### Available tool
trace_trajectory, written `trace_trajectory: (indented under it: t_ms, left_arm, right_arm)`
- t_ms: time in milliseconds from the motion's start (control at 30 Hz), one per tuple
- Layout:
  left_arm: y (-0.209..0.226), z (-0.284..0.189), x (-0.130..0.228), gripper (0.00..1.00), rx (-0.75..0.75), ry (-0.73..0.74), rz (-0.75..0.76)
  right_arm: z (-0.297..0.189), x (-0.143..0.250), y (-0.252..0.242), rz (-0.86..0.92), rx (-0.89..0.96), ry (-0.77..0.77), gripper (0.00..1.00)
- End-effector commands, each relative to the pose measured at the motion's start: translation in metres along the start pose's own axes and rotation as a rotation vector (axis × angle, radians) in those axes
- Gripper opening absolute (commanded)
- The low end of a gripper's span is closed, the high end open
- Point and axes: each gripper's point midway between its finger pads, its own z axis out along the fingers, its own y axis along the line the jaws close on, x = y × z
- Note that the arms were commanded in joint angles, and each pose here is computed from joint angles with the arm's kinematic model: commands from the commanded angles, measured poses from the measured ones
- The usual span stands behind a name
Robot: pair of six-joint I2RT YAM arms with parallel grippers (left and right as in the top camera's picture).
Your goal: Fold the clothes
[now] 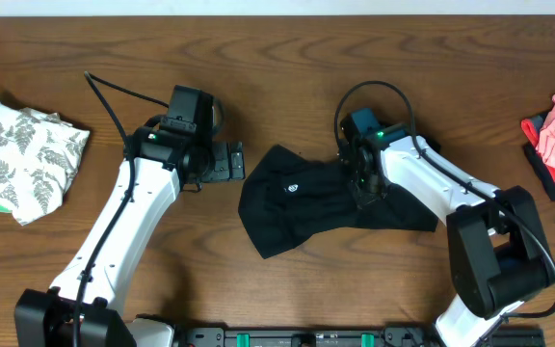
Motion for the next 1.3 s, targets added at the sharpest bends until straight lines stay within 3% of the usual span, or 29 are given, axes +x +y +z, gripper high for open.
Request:
trace_trajectory:
  t_ms: [0,267,333,367,400,433,600,967,1133,1233,1267]
  left_arm:
    - [0.001,-0.005,-0.005,0.98,-0.004,-0.017,-0.003]
    - [0.001,-0.005,-0.005,0.98,-0.004,-0.017,-0.003]
    - [0.001,-0.005,-0.005,0.98,-0.004,-0.017,-0.003]
    - [0.001,-0.005,-0.005,0.98,-0.004,-0.017,-0.003]
    - [0.001,-0.005,-0.005,0.98,-0.004,-0.017,-0.003]
    - [0.001,-0.005,-0.005,0.98,-0.004,-0.017,-0.003]
    - [0.001,-0.005,-0.005,0.98,-0.004,-0.017,-0.003]
    - [0.001,-0.005,-0.005,0.98,-0.004,-0.017,-0.003]
    - [0.001,-0.005,-0.005,0.98,-0.004,-0.017,-0.003]
    - [0.001,-0.005,-0.005,0.98,-0.004,-0.017,-0.003]
    - [0.001,-0.005,-0.005,0.98,-0.004,-0.017,-0.003]
  right_arm:
    - [-0.004,-0.001,-0.004,0.030,0.047,-0.003,0.05]
    - [-0.051,-0.002,-0.007,0.075,0.041,-0.116,0.16]
    - [-0.071,-0.004,-0.009,0.081,0.039,-0.179,0.24]
    - [-0.083,-0.005,-0.010,0.085,0.038,-0.217,0.41]
    - [-0.095,-0.006,-0.011,0.089,0.037,-0.262,0.86]
    - [-0.102,-0.008,-0.012,0.091,0.039,-0.288,0.99]
    - [-0.138,-0.017,-0.024,0.118,0.041,-0.441,0.99]
    - [-0.124,-0.017,-0.049,0.201,0.050,-0.405,0.99]
    - [-0.109,-0.040,-0.053,0.105,0.056,-0.427,0.99]
    - [-0.090,-0.055,-0.055,0.066,0.056,-0.418,0.94]
    - [-0.081,-0.058,-0.058,0.078,0.061,-0.409,0.87]
